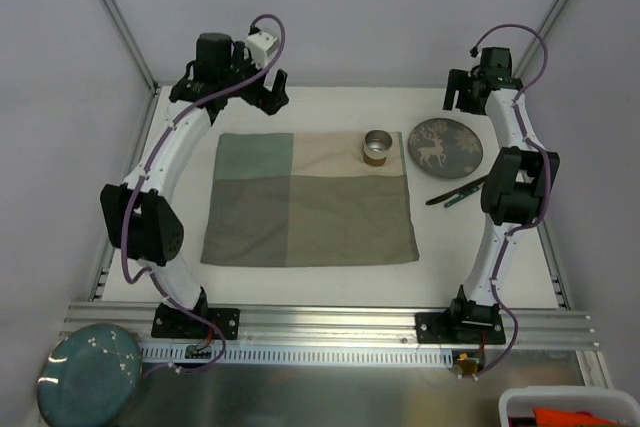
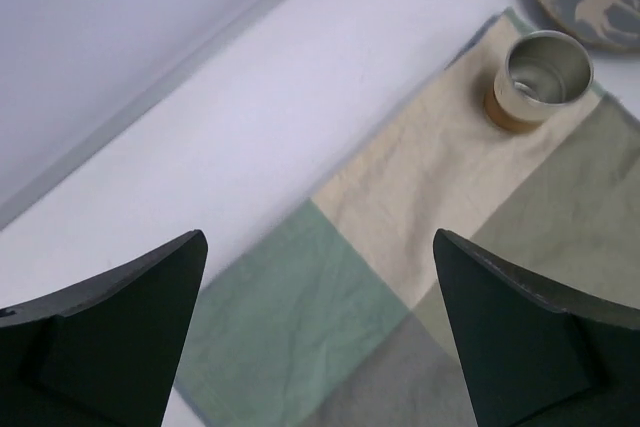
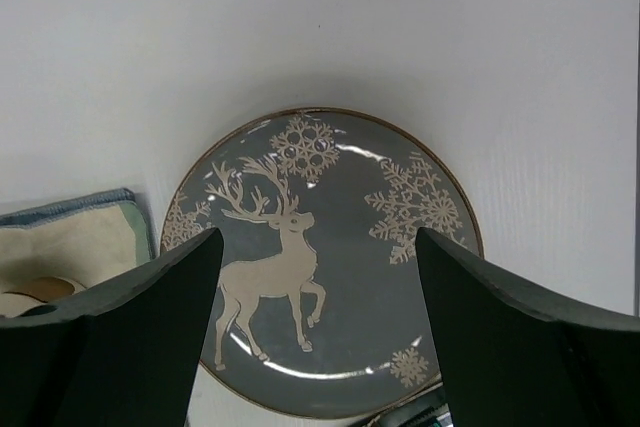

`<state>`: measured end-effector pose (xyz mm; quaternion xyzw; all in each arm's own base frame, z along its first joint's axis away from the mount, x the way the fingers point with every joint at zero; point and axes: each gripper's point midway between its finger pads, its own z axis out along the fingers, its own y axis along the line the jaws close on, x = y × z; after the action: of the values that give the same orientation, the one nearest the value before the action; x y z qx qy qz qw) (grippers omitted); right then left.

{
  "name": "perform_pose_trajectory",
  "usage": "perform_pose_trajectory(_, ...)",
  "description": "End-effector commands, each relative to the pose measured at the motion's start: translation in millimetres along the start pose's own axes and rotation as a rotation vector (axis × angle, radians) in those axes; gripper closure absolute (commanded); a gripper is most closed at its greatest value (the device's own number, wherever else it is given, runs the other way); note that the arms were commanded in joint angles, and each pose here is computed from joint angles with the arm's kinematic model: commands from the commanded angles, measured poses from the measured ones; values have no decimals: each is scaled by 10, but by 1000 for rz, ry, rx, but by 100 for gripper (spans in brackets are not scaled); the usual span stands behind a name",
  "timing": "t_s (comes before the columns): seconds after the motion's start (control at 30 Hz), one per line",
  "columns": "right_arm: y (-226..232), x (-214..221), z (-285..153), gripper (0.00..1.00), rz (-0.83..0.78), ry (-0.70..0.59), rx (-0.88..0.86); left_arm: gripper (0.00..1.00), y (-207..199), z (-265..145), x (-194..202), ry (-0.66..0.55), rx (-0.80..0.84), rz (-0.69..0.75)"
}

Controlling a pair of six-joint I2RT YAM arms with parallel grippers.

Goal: Set the dinner table for one person

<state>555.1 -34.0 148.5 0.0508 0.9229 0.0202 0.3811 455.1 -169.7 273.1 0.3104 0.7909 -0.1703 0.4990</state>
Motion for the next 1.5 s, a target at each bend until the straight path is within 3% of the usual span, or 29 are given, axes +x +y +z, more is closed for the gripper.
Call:
perform_pose_trajectory(0.0, 25, -137, -190, 18, -114, 7, 33, 1, -24, 467, 117, 112, 112, -130)
perform_pose_trajectory(0.03, 12, -210, -194, 17, -120, -5, 34, 1, 57, 457, -210, 63, 99, -102)
perform_pose_trajectory(0.1, -79, -213, -236, 16, -112, 16, 44, 1, 113, 644, -61, 136, 109, -127)
perform_pose_trajectory(0.13, -85, -245, -260, 16, -111, 10, 34, 1, 172, 608, -299, 90, 90, -91)
perform_pose_trajectory(0.23, -305, -200, -285, 16, -178, 33, 122, 1, 141, 754, -315, 121, 82, -20)
perform_pose_trajectory(0.43, -637, 47, -411, 15, -232, 104, 198, 1, -398, 886, 80, 224, 306, -176)
perform_pose_trajectory(0.5, -682, 189, -429, 15, -262, 136, 212, 1, -552, 888, 38, 215, 389, -248)
perform_pose_trajectory(0.67, -781, 470, -579, 14, -301, 182, 244, 1, -606, 969, 60, 229, 397, -270)
perform_pose_trajectory(0.73, -838, 720, -581, 13, -253, 231, 244, 1, -642, 910, 85, 248, 401, -306)
perform_pose_trajectory(0.77, -798, 716, -633, 1, -188, 215, 225, 1, -682, 900, 221, 288, 405, -339)
perform_pose_trajectory(0.9, -764, 595, -749, 4, 26, 163, 121, 1, -768, 798, 374, 341, 382, -334)
perform_pose_trajectory(1.07, -623, 191, -956, 2, 32, 49, 92, 1, -785, 663, 381, 364, 336, -276)
perform_pose_trajectory(1.17, -292, 1, -1080, 1, -43, 6, 38, 1, -739, 618, 378, 379, 302, -238)
perform_pose_trajectory(1.2, 53, 43, -1091, 1, -121, 7, -6, 1, -735, 608, 353, 375, 296, -227)
perform_pose_trajectory(1.33, 1149, 151, -1168, 1, -299, -75, -224, 1, -912, 476, -303, 207, 373, -154)
perform_pose_trajectory(1.47, 2201, 140, -1476, 3, -271, -99, -509, 1, -1246, 467, -887, 71, 405, -146)
